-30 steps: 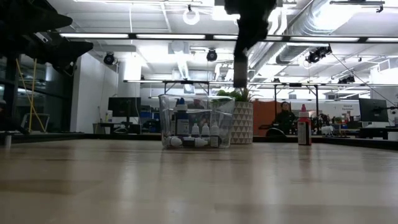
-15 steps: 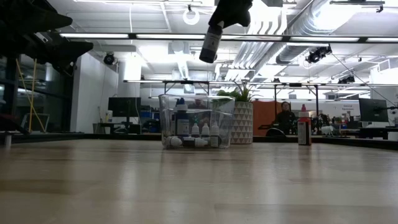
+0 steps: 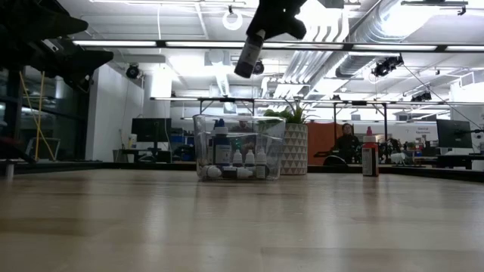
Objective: Pick & Place food coloring
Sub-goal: Put the big violet food coloring bottle into the transparent bin
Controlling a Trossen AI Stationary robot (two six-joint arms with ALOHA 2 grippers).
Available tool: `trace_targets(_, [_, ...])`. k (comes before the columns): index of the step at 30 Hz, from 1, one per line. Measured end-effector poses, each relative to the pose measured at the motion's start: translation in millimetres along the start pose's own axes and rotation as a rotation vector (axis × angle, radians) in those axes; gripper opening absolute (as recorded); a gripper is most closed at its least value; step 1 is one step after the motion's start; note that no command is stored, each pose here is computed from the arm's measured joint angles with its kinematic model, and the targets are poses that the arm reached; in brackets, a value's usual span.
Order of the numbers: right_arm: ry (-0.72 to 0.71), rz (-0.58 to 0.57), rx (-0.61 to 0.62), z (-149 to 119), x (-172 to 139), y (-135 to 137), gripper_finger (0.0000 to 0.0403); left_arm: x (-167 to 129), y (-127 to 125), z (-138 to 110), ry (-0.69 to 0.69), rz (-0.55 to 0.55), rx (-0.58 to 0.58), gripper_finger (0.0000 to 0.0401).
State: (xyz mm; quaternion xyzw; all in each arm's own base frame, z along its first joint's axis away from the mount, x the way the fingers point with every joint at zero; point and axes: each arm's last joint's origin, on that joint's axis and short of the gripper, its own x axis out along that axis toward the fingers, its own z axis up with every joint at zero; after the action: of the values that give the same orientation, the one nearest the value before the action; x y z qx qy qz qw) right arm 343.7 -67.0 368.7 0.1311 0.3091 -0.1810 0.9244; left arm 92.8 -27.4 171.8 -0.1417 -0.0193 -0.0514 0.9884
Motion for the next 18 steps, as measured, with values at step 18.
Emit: trace_targets(18, [0.019, -0.280, 0.266, -13, 70, -18, 0.0113, 0, 0, 0, 0.000, 0.000, 0.000, 0.0271])
